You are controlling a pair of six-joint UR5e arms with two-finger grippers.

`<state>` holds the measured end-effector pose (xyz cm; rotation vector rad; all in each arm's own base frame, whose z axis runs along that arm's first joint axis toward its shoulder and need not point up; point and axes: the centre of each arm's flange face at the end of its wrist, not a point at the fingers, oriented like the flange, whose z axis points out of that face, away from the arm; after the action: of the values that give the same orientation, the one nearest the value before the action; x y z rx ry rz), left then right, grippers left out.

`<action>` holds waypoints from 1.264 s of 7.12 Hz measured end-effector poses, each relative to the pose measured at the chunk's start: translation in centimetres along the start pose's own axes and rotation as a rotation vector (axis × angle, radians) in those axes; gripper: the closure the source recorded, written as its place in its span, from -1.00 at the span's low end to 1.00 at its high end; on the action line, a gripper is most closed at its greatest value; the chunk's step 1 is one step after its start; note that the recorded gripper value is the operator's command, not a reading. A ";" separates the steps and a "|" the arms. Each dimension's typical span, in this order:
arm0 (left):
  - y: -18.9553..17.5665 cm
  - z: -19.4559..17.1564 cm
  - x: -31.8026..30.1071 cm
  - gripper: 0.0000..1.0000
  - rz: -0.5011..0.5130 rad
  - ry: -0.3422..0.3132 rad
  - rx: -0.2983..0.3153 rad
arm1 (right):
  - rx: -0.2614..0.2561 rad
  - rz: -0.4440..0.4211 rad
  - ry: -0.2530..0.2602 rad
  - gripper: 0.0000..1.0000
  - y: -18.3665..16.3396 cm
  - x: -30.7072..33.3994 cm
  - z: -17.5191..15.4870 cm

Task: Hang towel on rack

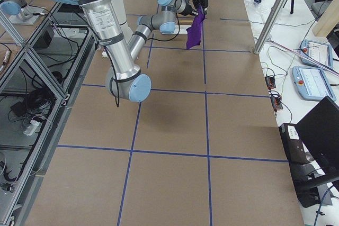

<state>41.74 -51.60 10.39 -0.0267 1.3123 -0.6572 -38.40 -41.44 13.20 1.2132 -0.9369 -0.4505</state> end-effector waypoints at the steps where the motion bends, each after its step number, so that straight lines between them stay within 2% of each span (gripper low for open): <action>1: -0.1 0.3 -0.2 0.45 0.000 -0.006 0.001 | 0.004 -0.001 0.000 1.00 -0.1 -0.2 0.0; 2: 0.1 0.5 -0.3 0.99 0.000 -0.007 0.004 | 0.005 -0.001 -0.001 1.00 -0.1 -0.4 0.0; 5: 1.0 0.8 -0.9 1.00 0.015 -0.004 0.012 | 0.002 -0.003 0.002 1.00 0.2 -0.2 -0.1; 6: 1.0 0.8 -1.0 1.00 0.020 -0.002 0.013 | -0.002 -0.004 0.001 -0.32 0.4 -0.2 0.0; 7: 1.1 0.5 -1.1 1.00 0.023 0.003 0.012 | -0.007 -0.001 -0.007 -0.97 0.7 -0.5 0.1; 9: 1.3 -0.7 -1.9 1.00 0.039 0.016 0.009 | -0.031 0.055 -0.020 -0.98 1.7 -0.8 0.2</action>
<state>41.43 -49.40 11.36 0.0115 1.3220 -0.6307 -39.30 -40.37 14.44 1.1540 -0.9755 -0.4325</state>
